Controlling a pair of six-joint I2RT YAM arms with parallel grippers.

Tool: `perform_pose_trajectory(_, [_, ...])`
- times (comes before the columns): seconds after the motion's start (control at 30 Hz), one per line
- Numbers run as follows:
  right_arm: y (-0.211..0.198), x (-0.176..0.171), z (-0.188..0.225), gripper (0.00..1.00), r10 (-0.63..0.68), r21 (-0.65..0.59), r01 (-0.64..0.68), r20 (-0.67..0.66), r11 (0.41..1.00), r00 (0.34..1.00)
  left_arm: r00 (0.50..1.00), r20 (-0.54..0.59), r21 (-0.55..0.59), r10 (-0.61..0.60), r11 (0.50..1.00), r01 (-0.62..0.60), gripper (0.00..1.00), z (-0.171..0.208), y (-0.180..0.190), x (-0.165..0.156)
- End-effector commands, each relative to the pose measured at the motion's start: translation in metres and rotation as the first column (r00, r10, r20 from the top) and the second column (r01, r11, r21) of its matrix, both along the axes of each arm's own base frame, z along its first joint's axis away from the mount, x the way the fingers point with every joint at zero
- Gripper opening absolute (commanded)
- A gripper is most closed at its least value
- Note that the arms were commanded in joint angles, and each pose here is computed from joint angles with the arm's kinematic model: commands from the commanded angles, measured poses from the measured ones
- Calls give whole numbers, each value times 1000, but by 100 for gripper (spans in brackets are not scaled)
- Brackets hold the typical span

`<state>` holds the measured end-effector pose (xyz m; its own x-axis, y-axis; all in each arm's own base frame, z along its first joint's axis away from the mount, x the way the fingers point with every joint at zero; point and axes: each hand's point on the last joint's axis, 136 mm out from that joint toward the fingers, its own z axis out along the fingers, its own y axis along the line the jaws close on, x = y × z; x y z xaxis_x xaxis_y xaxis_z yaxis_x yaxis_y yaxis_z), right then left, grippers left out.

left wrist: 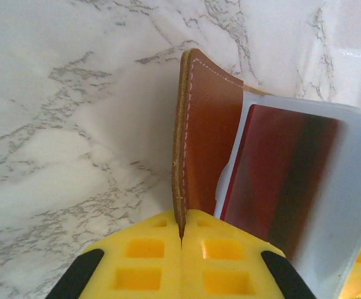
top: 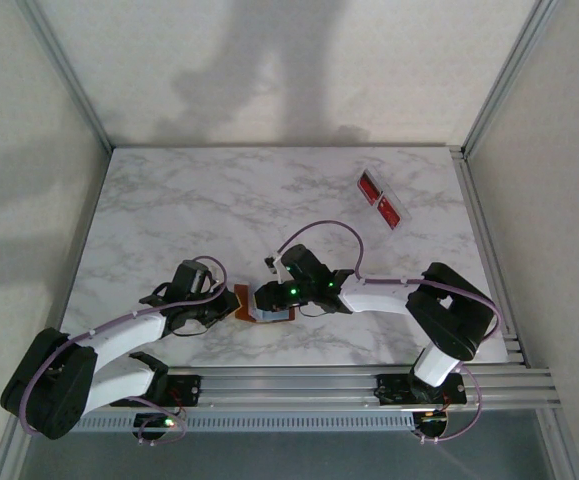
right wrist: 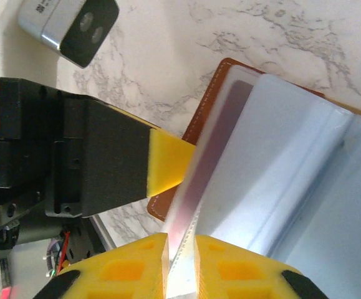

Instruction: Put the credit cards into the card holder

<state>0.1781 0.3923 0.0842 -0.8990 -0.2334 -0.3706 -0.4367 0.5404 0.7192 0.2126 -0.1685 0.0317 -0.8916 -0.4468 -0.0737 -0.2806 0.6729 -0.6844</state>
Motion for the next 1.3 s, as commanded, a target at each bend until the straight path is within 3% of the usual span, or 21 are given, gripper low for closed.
perform_pose_trajectory(0.0, [4, -2, 1, 18, 16, 23, -16, 0, 1000, 1000, 1000, 4, 22, -12, 1000, 12, 0, 0, 1, -2])
perform_pose_trajectory(0.17, [2, 0, -10, 17, 11, -30, -11, -3, 999, 1000, 1000, 7, 23, -14, 1000, 13, 0, 3, 1, -1])
perform_pose_trajectory(0.3, [-2, -2, -14, 35, 26, -110, -19, 56, 994, 998, 1000, 10, 23, -13, 1000, 13, 0, 4, 1, 0])
perform_pose_trajectory(0.37, [-10, 3, -22, 43, -3, -207, 23, 95, 978, 996, 1000, 9, 23, -14, 1000, 14, 0, 5, 1, 0])
perform_pose_trajectory(0.53, [-48, 23, -39, 49, -83, -497, 186, 222, 848, 971, 1000, 8, 25, -12, 1000, 12, 0, 5, 1, 0])
perform_pose_trajectory(0.63, [-65, 30, -43, 49, -123, -571, 254, 259, 780, 958, 1000, 11, 32, -14, 999, 13, 0, 6, 2, 1])
perform_pose_trajectory(0.73, [-74, 31, -44, 50, -145, -594, 285, 273, 753, 951, 1000, 15, 35, -10, 999, 9, 0, 7, 2, 1])
perform_pose_trajectory(1.0, [-74, 25, -17, 63, -152, -527, 288, 287, 800, 946, 1000, 20, 31, -8, 999, 7, 0, 9, 3, 0])
perform_pose_trajectory(1.13, [-53, 15, 4, 71, -89, -461, 222, 293, 859, 952, 1000, 23, 27, -6, 1000, 6, 0, 10, 3, 0])
perform_pose_trajectory(1.27, [-30, 6, 13, 73, -46, -433, 181, 304, 883, 951, 1000, 19, 26, -6, 1000, 5, 0, 8, 3, -1])
